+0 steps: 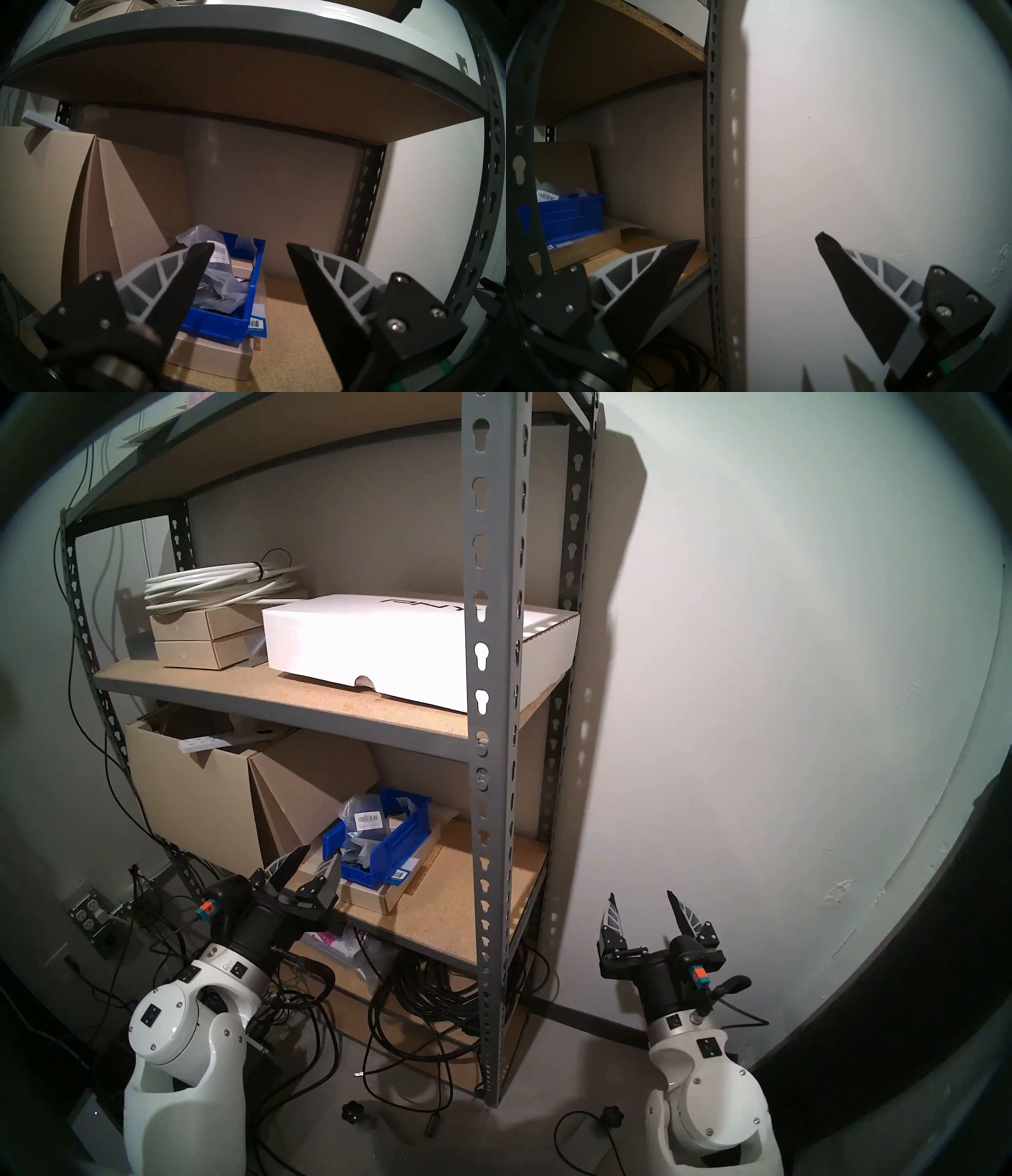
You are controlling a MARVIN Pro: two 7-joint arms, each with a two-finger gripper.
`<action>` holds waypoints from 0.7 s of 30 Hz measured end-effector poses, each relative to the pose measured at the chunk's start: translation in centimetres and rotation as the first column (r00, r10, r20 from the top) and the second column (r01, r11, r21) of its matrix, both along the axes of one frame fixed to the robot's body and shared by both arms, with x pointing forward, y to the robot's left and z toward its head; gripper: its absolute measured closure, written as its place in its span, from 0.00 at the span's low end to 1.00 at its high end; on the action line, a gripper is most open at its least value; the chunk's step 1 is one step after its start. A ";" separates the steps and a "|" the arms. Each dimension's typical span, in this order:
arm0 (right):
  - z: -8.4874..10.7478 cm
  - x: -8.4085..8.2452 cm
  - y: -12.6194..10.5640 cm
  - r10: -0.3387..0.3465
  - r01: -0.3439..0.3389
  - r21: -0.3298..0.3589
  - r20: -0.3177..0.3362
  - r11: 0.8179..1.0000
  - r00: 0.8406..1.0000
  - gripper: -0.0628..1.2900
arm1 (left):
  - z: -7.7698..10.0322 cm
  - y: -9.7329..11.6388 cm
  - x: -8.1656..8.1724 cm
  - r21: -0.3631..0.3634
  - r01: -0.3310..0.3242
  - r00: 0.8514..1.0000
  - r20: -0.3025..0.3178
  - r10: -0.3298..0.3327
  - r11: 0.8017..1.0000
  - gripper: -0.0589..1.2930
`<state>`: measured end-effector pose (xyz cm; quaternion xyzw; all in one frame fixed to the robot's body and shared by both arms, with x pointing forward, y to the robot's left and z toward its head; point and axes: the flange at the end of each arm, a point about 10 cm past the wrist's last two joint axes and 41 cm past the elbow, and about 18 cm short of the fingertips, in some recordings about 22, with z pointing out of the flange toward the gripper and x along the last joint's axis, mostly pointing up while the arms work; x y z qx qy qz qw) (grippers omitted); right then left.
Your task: Organize the rack shelf by putting things into a case
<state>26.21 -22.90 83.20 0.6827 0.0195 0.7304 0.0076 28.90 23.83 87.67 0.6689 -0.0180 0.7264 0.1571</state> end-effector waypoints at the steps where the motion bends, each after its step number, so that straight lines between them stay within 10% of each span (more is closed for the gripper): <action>1: 0.0 0.0 0.0 0.000 0.000 0.000 0.000 1.000 1.000 0.03 | 0.0 0.0 0.0 0.001 -0.001 1.000 0.000 0.001 1.000 0.07; 21: 0.0 0.0 0.0 0.000 0.000 0.000 0.000 1.000 1.000 0.03 | 0.1 0.0 0.0 -0.004 -0.010 1.000 0.013 0.010 1.000 0.06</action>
